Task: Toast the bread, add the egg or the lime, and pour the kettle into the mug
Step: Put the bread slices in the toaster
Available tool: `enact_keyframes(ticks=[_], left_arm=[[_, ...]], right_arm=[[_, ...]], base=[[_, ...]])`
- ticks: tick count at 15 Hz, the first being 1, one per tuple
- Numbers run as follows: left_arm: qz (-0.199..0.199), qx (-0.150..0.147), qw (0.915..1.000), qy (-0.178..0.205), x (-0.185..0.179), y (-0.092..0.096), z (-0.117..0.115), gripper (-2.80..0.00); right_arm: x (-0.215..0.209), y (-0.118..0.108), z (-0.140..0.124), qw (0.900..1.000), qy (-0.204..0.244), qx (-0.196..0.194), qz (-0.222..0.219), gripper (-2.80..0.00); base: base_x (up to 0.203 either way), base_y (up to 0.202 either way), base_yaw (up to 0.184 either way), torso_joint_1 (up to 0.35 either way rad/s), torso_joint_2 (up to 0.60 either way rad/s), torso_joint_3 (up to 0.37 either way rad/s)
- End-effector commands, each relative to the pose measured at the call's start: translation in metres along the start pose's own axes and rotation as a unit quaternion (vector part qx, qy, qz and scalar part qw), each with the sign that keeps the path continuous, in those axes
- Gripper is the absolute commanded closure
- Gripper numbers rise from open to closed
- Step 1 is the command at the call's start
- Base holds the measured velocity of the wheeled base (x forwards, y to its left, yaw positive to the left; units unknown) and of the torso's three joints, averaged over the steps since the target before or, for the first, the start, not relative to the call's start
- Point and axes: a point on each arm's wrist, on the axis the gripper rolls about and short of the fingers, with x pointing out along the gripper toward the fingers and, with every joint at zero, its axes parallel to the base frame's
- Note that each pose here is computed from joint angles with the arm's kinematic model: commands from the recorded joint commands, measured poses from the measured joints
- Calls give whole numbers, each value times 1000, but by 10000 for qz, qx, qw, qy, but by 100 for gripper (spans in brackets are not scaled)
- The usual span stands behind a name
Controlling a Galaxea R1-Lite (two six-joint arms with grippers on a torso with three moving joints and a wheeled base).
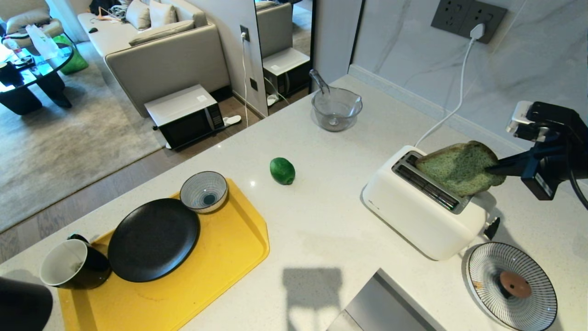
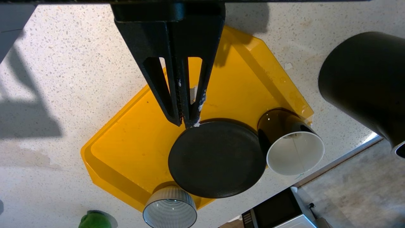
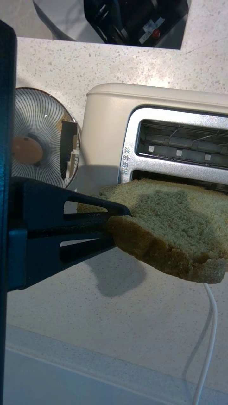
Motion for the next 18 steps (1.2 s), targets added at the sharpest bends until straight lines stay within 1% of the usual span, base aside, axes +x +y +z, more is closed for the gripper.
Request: enact_keyframes(ticks=[1,5,13,14,18], left_arm=[[0,0,10000,59,1,0,-4,0],[0,0,10000,61,1,0,-4,0],[0,0,10000,59,1,0,-4,0],[0,0,10000,63,1,0,-4,0],[0,0,10000,58,1,0,-4,0]], right_arm=[[6,-1,0,10000,18,-30,71,0],[5,1,4,9998,-50,-189,100,0],[5,-1,4,9998,-37,-198,67,0],[5,0,5,9997,-38,-209,75,-280],[5,2,2,9998,-8,-176,122,-280]], base=[[0,0,0,0,0,0],[0,0,0,0,0,0],[0,0,0,0,0,0],[0,0,0,0,0,0],[0,0,0,0,0,0]])
